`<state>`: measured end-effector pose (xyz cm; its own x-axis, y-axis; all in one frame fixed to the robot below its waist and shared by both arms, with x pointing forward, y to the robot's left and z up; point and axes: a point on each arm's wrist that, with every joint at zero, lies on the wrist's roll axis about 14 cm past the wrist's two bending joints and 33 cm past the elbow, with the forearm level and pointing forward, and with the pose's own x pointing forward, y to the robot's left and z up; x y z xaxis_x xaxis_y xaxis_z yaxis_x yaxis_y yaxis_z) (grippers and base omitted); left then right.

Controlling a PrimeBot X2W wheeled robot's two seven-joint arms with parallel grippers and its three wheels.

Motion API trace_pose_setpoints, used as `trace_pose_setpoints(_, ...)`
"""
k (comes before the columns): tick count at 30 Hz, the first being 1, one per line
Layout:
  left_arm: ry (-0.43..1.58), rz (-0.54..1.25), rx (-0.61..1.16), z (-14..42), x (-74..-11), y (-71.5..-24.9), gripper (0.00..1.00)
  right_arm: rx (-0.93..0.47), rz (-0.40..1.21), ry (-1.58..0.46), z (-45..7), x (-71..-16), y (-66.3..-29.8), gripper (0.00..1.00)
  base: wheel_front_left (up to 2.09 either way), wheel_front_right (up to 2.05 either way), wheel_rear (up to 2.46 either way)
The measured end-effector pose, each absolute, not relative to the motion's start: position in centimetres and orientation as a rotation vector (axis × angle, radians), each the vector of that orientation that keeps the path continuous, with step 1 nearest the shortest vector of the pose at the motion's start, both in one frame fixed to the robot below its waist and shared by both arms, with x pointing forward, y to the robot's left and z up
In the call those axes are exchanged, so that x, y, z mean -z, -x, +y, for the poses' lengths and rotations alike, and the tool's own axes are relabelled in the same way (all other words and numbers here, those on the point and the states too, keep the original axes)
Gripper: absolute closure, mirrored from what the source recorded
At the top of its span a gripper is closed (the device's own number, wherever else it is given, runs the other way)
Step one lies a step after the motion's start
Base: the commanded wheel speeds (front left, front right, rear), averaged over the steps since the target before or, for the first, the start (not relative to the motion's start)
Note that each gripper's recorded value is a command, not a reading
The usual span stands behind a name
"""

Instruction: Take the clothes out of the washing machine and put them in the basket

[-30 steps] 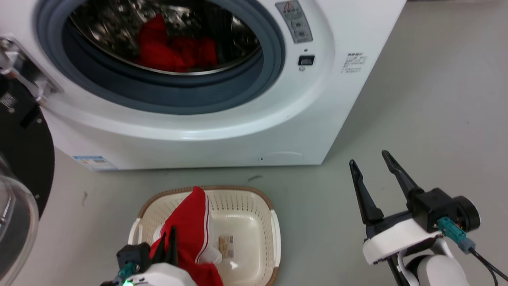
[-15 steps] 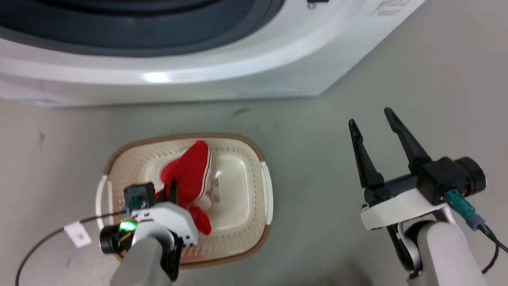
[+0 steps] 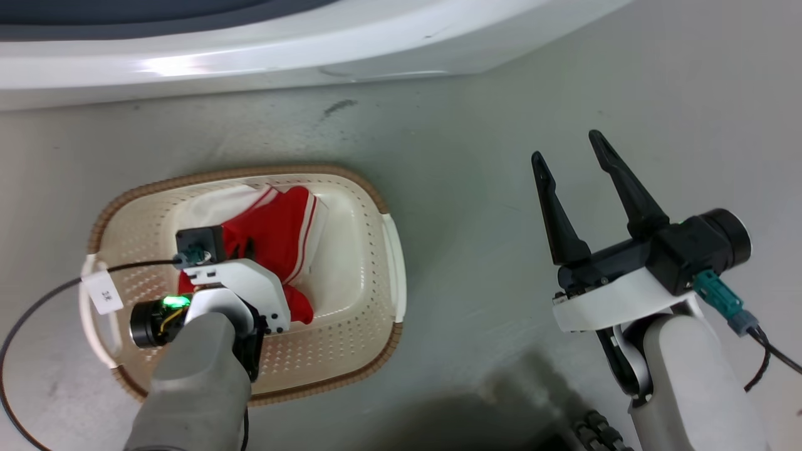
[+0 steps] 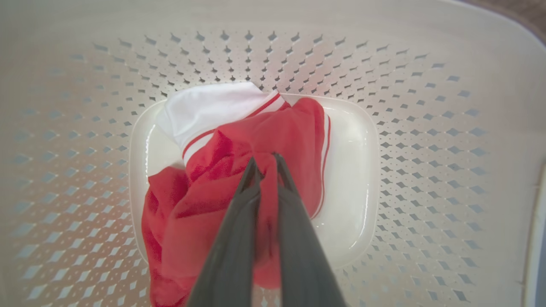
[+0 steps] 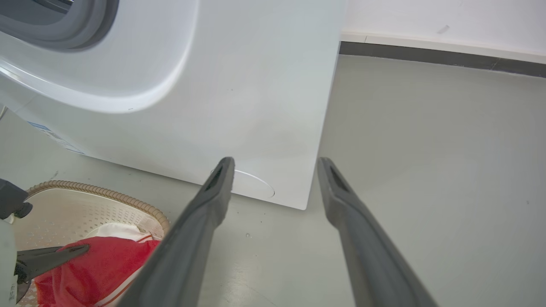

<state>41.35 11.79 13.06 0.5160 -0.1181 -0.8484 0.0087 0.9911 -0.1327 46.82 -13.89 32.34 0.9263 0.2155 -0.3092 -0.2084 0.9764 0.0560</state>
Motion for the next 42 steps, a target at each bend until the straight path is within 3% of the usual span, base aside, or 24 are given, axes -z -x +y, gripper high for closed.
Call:
trace_pose_setpoints(5, 0.119, 1.075, 0.064, 11.7, -11.8, -40.9, 1.00, -0.194, 0.327, -0.023, -14.8, -31.9, -46.8, 0.00, 0.00, 0.00, 0.00)
trace_pose_setpoints(7, 0.116, 1.085, 0.064, 11.6, -11.6, -40.7, 0.56, -0.182, 0.330, -0.024, -15.2, -31.9, -46.7, 0.00, 0.00, 0.00, 0.00)
trace_pose_setpoints(8, 0.118, 1.083, 0.062, 11.6, -11.7, -40.7, 0.15, -0.177, 0.333, -0.023, -15.4, -31.9, -46.6, 0.00, 0.00, 0.00, 0.00)
trace_pose_setpoints(9, 0.115, 1.075, 0.063, 11.7, -12.0, -40.8, 0.00, -0.172, 0.327, -0.022, -15.6, -32.2, -46.5, 0.00, 0.00, 0.00, 0.00)
trace_pose_setpoints(19, 0.139, 0.990, 0.051, 12.5, -17.6, -39.2, 0.00, -0.145, 0.238, -0.016, -16.3, -37.4, -45.1, 0.00, 0.00, 0.00, 0.00)
trace_pose_setpoints(30, 0.183, 0.664, 0.057, 12.7, -27.7, -40.6, 0.00, -0.133, 0.067, 0.011, -16.4, -45.4, -42.6, 0.00, 0.00, 0.00, 0.00)
trace_pose_setpoints(42, 0.156, 0.291, 0.062, 13.8, -38.8, -42.3, 0.00, -0.159, -0.041, 0.028, -15.3, -50.5, -40.8, 0.00, 0.00, 0.00, 0.00)
